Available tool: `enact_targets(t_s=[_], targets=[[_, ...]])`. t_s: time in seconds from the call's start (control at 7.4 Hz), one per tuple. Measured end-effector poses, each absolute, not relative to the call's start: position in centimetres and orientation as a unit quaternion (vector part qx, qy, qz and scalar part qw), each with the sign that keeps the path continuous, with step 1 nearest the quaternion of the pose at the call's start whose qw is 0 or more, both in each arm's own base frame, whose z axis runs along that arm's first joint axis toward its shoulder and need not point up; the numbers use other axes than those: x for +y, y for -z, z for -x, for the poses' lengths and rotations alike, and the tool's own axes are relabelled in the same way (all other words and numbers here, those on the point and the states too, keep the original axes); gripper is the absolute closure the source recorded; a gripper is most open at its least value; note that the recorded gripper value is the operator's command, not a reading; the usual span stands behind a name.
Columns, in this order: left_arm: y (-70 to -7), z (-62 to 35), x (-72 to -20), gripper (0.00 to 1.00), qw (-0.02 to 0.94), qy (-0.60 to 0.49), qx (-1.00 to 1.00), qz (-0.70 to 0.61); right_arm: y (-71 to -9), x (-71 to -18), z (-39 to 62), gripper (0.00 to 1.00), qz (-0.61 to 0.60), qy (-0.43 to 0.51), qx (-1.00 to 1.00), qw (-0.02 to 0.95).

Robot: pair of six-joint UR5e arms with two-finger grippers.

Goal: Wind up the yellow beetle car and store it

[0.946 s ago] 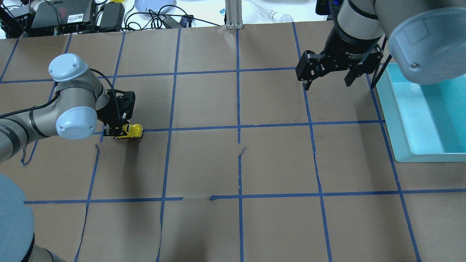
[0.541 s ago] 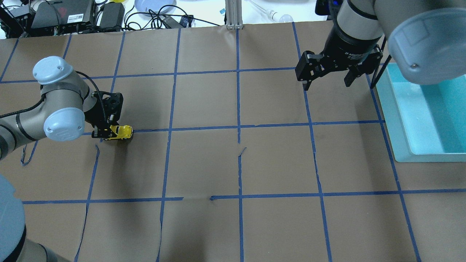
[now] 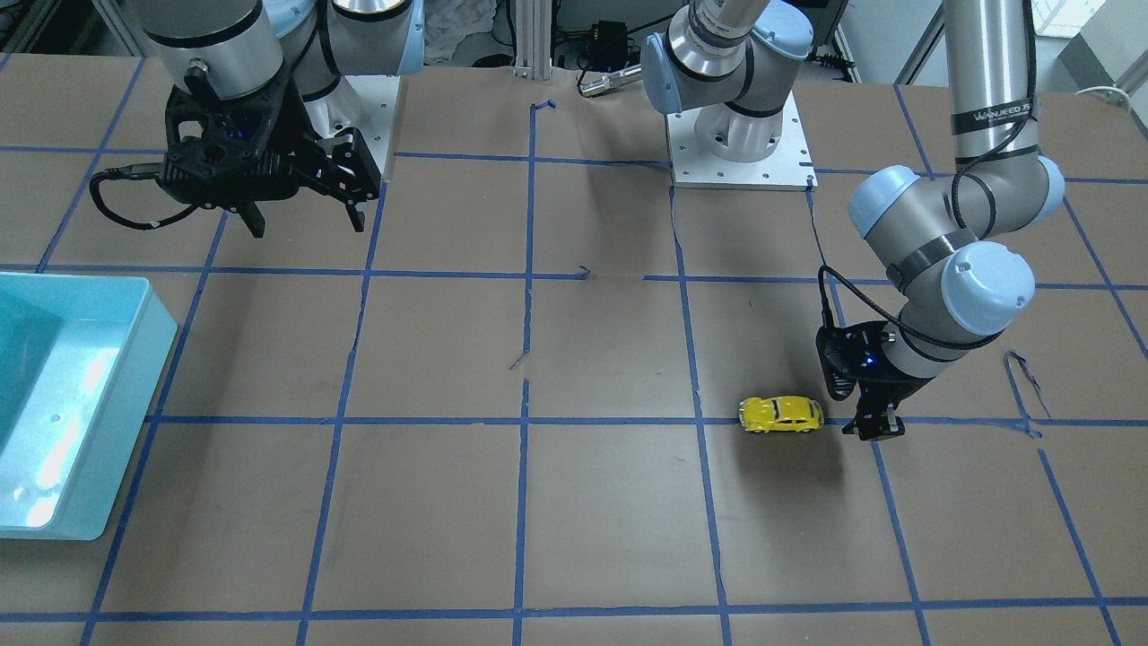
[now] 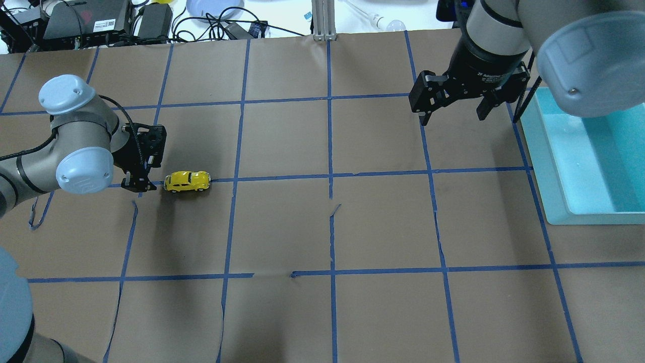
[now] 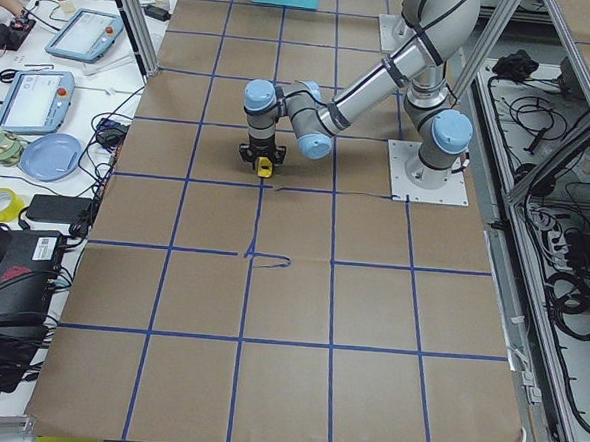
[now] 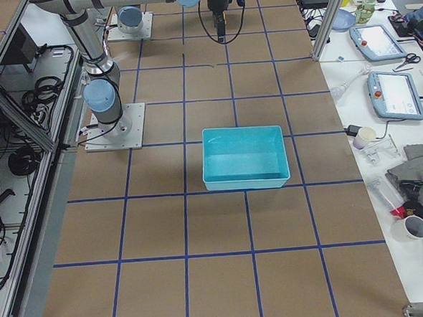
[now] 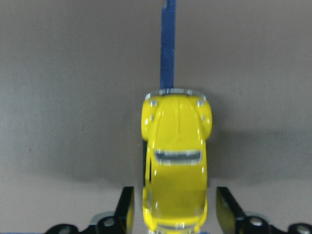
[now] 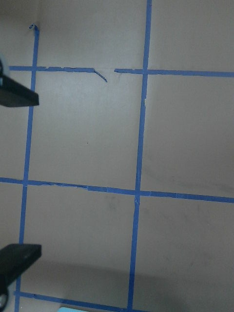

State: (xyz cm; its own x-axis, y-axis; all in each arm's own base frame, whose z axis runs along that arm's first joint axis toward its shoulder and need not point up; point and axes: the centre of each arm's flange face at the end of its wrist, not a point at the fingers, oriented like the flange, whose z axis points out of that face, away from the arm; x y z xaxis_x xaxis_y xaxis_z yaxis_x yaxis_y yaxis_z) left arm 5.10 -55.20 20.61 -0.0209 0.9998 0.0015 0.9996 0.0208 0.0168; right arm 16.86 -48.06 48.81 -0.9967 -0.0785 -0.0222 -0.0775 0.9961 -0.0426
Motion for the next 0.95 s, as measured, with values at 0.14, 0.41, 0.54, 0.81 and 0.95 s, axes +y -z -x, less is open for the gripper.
enact_targets(t_s=[0.14, 0.41, 0.54, 0.81, 0.95], targets=[[-21.5, -4.6, -55.1, 0.34, 0.010, -0.004, 0.718, -0.696, -48.8, -48.1, -16.9, 0.00, 0.039, 0.021, 0.999, 0.012], [-24.3, -0.9, -54.8, 0.34, 0.016, 0.003, 0.743, -0.670, -48.8, -48.1, -16.9, 0.00, 0.039, 0.021, 0.999, 0.012], [-26.6, 2.7, -54.6, 0.34, 0.014, 0.002, 0.765, -0.644, -48.9, -48.0, -16.9, 0.00, 0.039, 0.021, 0.999, 0.012], [-32.6, 9.3, -53.9, 0.34, 0.004, -0.003, 0.817, -0.576, -49.0, -48.0, -16.8, 0.00, 0.040, 0.023, 0.999, 0.011], [-35.7, 11.6, -53.3, 0.34, 0.000, -0.007, 0.845, -0.535, -49.0, -48.0, -16.7, 0.00, 0.042, 0.023, 0.999, 0.011]])
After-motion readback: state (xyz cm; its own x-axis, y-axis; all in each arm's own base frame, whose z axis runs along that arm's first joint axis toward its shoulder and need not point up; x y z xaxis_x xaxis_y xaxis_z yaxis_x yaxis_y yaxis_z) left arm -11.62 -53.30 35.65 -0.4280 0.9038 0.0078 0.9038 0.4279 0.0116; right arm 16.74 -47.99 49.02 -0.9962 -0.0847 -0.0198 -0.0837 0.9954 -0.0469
